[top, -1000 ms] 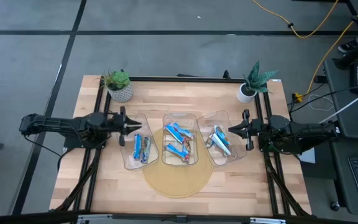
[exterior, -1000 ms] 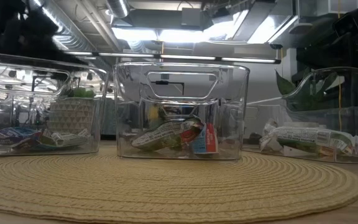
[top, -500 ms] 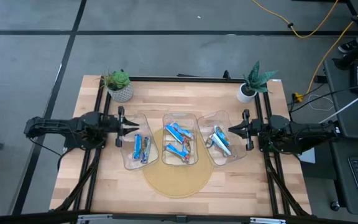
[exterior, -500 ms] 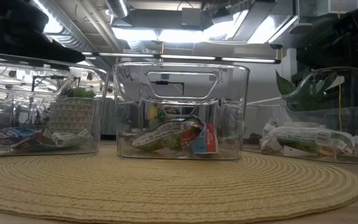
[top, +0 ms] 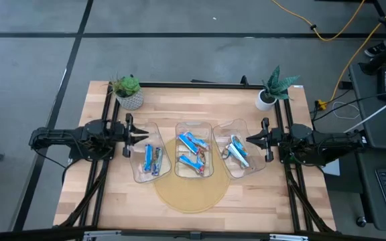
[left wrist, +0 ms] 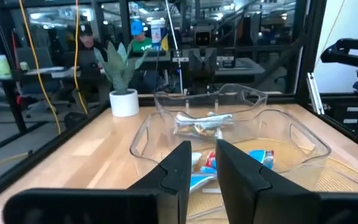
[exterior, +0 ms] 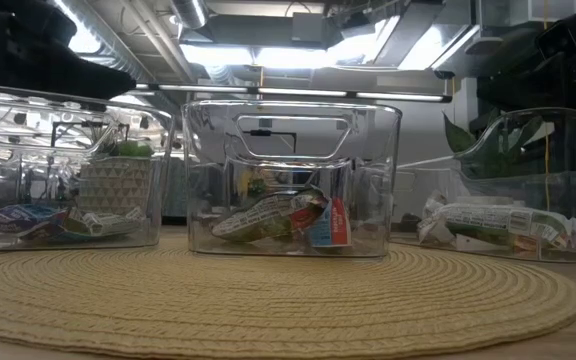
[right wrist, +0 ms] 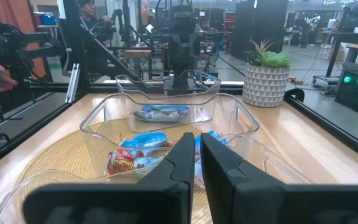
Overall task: Pick and place Granola Bars by type
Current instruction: Return to Home Position
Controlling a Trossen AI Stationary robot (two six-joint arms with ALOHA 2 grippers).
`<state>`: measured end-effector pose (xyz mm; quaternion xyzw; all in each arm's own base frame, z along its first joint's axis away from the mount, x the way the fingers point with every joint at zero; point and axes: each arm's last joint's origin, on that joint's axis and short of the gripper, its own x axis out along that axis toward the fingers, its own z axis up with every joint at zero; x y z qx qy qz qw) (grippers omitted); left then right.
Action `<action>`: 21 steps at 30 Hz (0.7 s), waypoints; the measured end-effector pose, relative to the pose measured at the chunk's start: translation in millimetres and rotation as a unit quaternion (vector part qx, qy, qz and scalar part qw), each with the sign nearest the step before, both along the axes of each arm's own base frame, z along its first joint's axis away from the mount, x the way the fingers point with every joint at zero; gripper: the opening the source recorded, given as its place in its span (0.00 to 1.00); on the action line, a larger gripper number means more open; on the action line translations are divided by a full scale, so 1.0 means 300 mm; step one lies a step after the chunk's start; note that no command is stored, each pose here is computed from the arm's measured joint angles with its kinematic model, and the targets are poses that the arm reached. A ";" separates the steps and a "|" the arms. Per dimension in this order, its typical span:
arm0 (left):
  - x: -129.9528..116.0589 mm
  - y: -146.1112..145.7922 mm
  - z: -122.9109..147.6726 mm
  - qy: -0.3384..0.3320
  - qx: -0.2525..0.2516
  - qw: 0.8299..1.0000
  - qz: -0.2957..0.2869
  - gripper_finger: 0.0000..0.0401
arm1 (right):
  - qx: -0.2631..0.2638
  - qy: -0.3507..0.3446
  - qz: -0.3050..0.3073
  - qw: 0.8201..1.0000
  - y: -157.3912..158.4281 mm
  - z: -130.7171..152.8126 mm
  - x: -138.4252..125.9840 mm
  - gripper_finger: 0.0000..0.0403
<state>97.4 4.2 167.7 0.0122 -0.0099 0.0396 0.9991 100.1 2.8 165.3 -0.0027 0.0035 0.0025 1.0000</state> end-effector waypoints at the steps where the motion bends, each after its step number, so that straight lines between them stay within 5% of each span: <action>1: 0.002 0.000 -0.002 0.004 -0.004 1.000 0.000 0.17 | 0.000 0.000 0.000 1.000 0.000 0.000 0.000 0.08; 21: 0.003 0.000 -0.004 0.007 -0.006 1.000 0.000 0.17 | 0.000 0.000 0.000 1.000 0.000 0.000 0.000 0.08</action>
